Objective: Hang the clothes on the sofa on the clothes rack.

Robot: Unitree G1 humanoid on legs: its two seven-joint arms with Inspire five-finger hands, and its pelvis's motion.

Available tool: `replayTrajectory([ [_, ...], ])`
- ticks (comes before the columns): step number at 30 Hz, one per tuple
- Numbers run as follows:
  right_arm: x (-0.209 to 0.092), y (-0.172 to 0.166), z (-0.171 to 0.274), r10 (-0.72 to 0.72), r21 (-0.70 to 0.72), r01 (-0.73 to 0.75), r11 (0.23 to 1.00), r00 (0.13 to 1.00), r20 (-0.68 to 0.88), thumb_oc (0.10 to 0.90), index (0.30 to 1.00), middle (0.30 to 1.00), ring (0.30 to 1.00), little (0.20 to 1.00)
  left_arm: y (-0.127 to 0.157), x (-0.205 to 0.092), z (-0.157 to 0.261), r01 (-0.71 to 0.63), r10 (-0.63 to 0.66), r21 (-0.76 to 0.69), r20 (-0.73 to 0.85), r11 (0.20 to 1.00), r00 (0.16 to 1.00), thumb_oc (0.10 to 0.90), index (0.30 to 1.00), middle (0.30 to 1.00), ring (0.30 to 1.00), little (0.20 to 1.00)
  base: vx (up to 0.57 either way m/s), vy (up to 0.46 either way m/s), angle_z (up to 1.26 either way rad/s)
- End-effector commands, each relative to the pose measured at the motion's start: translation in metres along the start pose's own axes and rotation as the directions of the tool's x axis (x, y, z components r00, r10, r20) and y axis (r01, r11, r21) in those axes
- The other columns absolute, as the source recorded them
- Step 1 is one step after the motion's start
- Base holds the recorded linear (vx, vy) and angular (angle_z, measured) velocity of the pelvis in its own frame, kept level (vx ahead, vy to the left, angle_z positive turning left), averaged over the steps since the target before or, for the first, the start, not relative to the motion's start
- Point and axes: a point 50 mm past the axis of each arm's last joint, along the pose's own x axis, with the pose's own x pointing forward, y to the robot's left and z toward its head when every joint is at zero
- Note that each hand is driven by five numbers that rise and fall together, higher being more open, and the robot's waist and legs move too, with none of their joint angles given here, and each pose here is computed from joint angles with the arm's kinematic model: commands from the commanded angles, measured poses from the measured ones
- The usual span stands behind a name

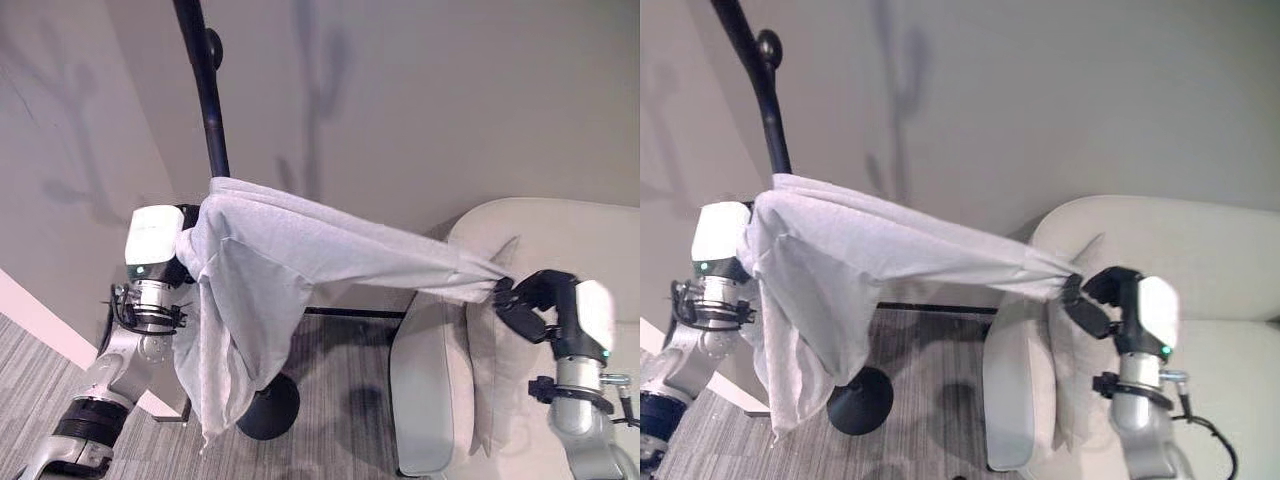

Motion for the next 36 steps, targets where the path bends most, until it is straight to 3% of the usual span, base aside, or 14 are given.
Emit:
replayTrajectory([
  [1, 0.029, -0.036, 0.021, -0.140, 0.065, 0.133, 0.989, 0.983, 0.117, 0.400, 0.300, 0.300, 0.300, 0.300, 0.029, 0.025, 0.010, -0.169, 0.172, -0.137, 0.014, 0.976, 0.985, 0.400, 0.300, 0.300, 0.300, 0.300, 0.00, 0.000, 0.00],
  [2, 0.025, -0.014, 0.030, -0.070, 0.139, 0.052, 0.989, 0.989, 0.128, 0.400, 0.300, 0.300, 0.300, 0.300, 0.012, 0.019, 0.020, -0.154, 0.152, -0.292, -0.030, 0.944, 0.988, 0.400, 0.300, 0.300, 0.300, 0.300, 0.00, 0.000, 0.00],
  [3, 0.023, -0.004, 0.035, -0.032, 0.169, 0.008, 0.986, 0.990, 0.139, 0.400, 0.300, 0.300, 0.300, 0.300, 0.003, 0.017, 0.025, -0.151, 0.138, -0.381, -0.061, 0.912, 0.989, 0.530, 0.495, 0.495, 0.495, 0.495, 0.00, 0.000, 0.00],
  [4, 0.021, 0.005, 0.041, 0.003, 0.193, -0.034, 0.981, 0.987, 0.160, 0.400, 0.300, 0.300, 0.300, 0.300, -0.005, 0.015, 0.031, -0.144, 0.121, -0.459, -0.079, 0.876, 0.989, 0.800, 0.900, 0.900, 0.900, 0.900, 0.00, 0.000, 0.00],
  [5, 0.022, 0.005, 0.041, 0.005, 0.192, -0.036, 0.981, 0.987, 0.161, 0.400, 0.300, 0.300, 0.300, 0.300, -0.005, 0.015, 0.031, -0.145, 0.120, -0.463, -0.082, 0.875, 0.989, 0.800, 0.900, 0.900, 0.900, 0.900, 0.00, 0.000, 0.00],
  [6, 0.018, 0.025, 0.055, 0.073, 0.254, -0.124, 0.959, 0.976, 0.203, 0.400, 0.300, 0.300, 0.300, 0.300, -0.023, 0.008, 0.046, -0.136, 0.062, -0.663, -0.134, 0.737, 0.989, 0.800, 0.900, 0.900, 0.900, 0.900, 0.00, 0.000, 0.00],
  [11, 0.012, 0.062, 0.082, 0.233, 0.299, -0.318, 0.900, 0.929, 0.288, 0.400, 0.300, 0.300, 0.300, 0.300, -0.073, -0.019, 0.050, -0.162, -0.244, -0.928, -0.252, 0.334, 0.937, 0.800, 0.900, 0.900, 0.900, 0.900, -0.01, 0.022, -0.05],
  [16, -0.014, 0.099, 0.075, 0.434, 0.260, -0.497, 0.828, 0.861, 0.266, 0.400, 0.300, 0.300, 0.300, 0.300, -0.117, -0.065, 0.031, -0.124, -0.453, -0.888, -0.341, 0.442, 0.824, 0.800, 0.900, 0.900, 0.900, 0.900, 0.00, 0.026, -0.12],
  [19, -0.022, 0.105, 0.065, 0.472, 0.256, -0.519, 0.816, 0.852, 0.226, 0.400, 0.300, 0.300, 0.300, 0.300, -0.134, -0.092, 0.020, -0.190, -0.534, -0.881, -0.420, 0.433, 0.734, 0.800, 0.900, 0.900, 0.900, 0.900, 0.00, 0.031, -0.09],
  [25, -0.022, 0.103, 0.060, 0.456, 0.211, -0.496, 0.842, 0.864, 0.212, 0.400, 0.300, 0.300, 0.300, 0.300, -0.153, -0.132, 0.005, -0.288, -0.610, -0.823, -0.560, 0.490, 0.561, 0.800, 0.900, 0.900, 0.900, 0.900, -0.01, 0.055, 0.06],
  [31, -0.019, 0.095, 0.056, 0.433, 0.193, -0.470, 0.861, 0.878, 0.202, 0.400, 0.300, 0.300, 0.300, 0.300, -0.159, -0.144, 0.006, -0.243, -0.630, -0.805, -0.580, 0.542, 0.516, 0.800, 0.900, 0.900, 0.900, 0.900, 0.00, 0.043, 0.17],
  [32, -0.020, 0.095, 0.053, 0.434, 0.197, -0.467, 0.862, 0.881, 0.188, 0.524, 0.486, 0.486, 0.486, 0.486, -0.161, -0.148, 0.005, -0.215, -0.639, -0.803, -0.579, 0.556, 0.507, 0.800, 0.900, 0.900, 0.900, 0.900, 0.00, 0.027, 0.20],
  [33, -0.021, 0.095, 0.049, 0.432, 0.210, -0.460, 0.863, 0.886, 0.168, 0.800, 0.900, 0.900, 0.900, 0.900, -0.162, -0.152, 0.005, -0.184, -0.649, -0.803, -0.573, 0.567, 0.500, 0.800, 0.900, 0.900, 0.900, 0.900, 0.00, 0.037, 0.10],
  [36, -0.032, 0.104, 0.033, 0.456, 0.252, -0.458, 0.852, 0.887, 0.070, 0.800, 0.900, 0.900, 0.900, 0.900, -0.167, -0.164, 0.003, -0.113, -0.685, -0.801, -0.567, 0.588, 0.458, 0.800, 0.900, 0.900, 0.900, 0.900, 0.00, 0.032, 0.02],
])
